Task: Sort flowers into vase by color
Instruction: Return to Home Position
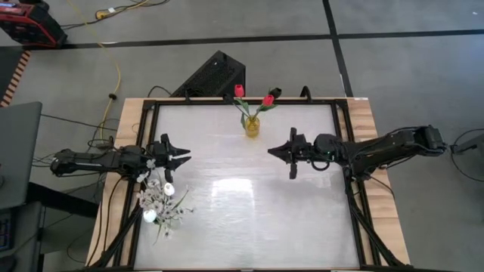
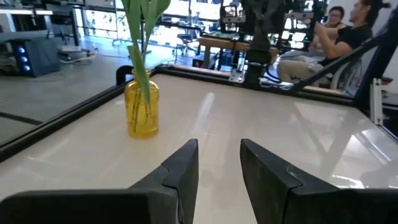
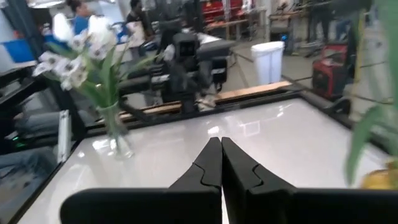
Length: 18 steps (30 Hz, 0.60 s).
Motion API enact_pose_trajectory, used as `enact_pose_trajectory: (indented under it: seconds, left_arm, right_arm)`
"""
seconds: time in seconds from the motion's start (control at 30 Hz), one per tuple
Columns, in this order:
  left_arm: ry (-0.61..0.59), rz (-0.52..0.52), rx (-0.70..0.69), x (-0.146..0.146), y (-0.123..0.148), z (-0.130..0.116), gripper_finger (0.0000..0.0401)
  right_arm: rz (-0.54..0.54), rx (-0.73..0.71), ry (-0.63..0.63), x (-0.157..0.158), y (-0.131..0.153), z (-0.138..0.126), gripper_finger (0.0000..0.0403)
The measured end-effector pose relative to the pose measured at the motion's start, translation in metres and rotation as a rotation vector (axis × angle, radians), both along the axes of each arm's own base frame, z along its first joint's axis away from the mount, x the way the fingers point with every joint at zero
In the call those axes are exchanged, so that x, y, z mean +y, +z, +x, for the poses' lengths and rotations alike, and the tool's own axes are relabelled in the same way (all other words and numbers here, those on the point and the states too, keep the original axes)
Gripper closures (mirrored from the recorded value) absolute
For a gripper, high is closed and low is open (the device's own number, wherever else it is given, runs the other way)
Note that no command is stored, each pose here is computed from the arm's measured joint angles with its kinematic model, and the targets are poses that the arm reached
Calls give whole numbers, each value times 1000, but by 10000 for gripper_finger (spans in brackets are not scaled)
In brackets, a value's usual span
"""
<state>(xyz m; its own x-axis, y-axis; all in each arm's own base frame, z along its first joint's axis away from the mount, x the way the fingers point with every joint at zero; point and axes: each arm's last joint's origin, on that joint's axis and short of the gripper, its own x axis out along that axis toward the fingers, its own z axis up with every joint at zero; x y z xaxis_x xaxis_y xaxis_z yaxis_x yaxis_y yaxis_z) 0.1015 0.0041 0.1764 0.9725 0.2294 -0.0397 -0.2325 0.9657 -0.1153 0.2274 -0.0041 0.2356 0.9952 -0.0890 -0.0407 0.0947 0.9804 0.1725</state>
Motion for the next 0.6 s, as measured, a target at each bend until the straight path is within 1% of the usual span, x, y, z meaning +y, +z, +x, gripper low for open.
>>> enact_pose_trajectory:
  seconds: [0.1,0.17,0.2,0.3,0.4,0.47,0.6]
  left_arm:
    - [-4,-6,-1,0,0,0,294]
    - [-26,-15,-16,-1,-5,1,294]
    - [-37,-16,-17,-1,-10,2,294]
    - [-50,-17,-12,-2,-11,2,294]
    - [-61,-20,-15,-2,-11,2,294]
    - [-81,-20,-14,-2,-11,3,294]
    - [-86,-16,-2,-3,-12,2,294]
  right_arm:
    - [7,18,22,7,-9,8,379]
    - [7,33,28,11,-16,14,379]
    - [7,51,26,12,-20,16,379]
    - [0,123,1,15,-30,16,379]
    - [-4,139,-38,11,-42,1,379]
    - [17,128,-61,6,-49,-15,379]
    - [59,41,-98,-1,-63,-48,378]
